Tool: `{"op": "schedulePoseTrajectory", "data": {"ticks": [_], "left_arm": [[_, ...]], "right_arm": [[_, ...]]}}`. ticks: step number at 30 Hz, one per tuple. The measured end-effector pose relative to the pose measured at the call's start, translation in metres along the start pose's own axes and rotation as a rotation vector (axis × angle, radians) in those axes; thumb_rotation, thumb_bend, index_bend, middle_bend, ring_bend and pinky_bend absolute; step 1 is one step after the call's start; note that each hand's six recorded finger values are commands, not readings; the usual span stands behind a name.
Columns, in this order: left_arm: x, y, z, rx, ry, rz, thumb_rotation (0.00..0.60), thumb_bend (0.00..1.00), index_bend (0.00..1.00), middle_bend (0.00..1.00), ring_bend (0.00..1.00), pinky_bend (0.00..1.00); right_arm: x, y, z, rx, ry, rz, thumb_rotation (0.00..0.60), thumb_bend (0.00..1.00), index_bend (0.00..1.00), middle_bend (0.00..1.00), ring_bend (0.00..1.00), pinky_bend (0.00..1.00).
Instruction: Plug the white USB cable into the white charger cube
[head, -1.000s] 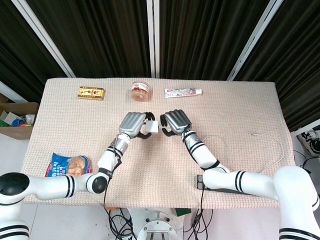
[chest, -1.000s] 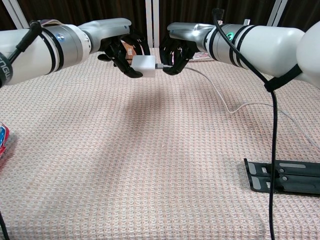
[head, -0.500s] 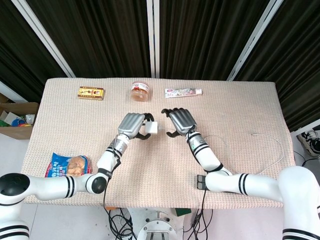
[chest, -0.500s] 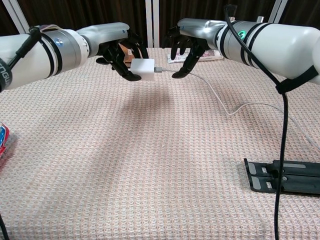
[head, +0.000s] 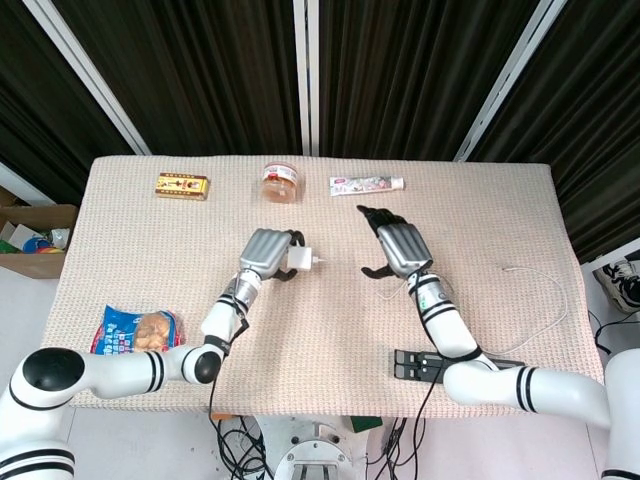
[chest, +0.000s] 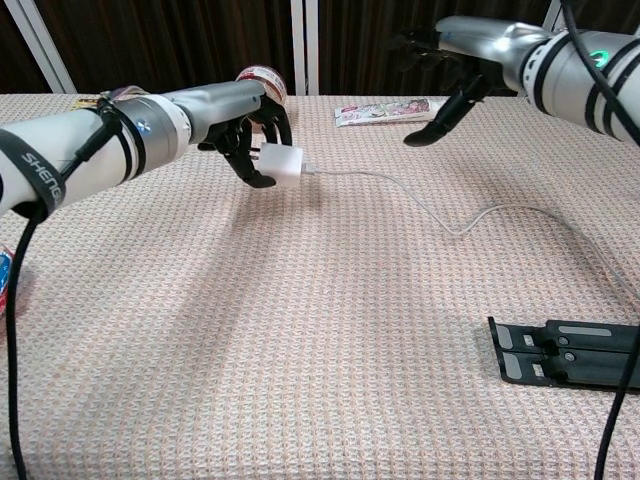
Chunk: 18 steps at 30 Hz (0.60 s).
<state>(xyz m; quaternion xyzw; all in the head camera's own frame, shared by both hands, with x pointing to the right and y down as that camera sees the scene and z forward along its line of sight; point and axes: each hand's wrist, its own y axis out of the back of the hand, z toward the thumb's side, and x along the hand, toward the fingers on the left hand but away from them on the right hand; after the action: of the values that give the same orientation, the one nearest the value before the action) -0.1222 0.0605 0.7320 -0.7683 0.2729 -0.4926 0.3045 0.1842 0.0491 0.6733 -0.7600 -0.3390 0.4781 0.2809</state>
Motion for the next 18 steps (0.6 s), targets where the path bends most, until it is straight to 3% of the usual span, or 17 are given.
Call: {"op": "schedulePoseTrajectory", "data": {"ticks": [4,6,12,18], "left_arm": [[0.002,-0.005,0.001,0.037,-0.011,-0.011,0.600,0.22,0.20,0.22,0.23,0.52],[0.001,-0.005,-0.003,0.032,-0.005,-0.011,0.600,0.22,0.18,0.20,0.21,0.45],[-0.006,0.001,-0.019,0.006,0.024,0.017,0.600,0.21,0.18,0.19,0.20,0.40],[-0.030,0.032,-0.058,0.047,0.072,0.114,0.600,0.21,0.18,0.19,0.19,0.37]], "right_arm": [[0.011,0.007,-0.020,-0.001,-0.030,-0.021,0.600,0.17,0.00,0.13,0.07,0.21],[0.015,0.009,-0.027,-0.006,-0.042,-0.025,0.600,0.17,0.00,0.13,0.07,0.21],[0.028,0.015,-0.052,-0.050,-0.089,-0.052,0.600,0.18,0.00,0.13,0.07,0.21],[0.049,0.031,-0.082,-0.036,-0.127,-0.097,0.600,0.25,0.00,0.14,0.07,0.21]]}}
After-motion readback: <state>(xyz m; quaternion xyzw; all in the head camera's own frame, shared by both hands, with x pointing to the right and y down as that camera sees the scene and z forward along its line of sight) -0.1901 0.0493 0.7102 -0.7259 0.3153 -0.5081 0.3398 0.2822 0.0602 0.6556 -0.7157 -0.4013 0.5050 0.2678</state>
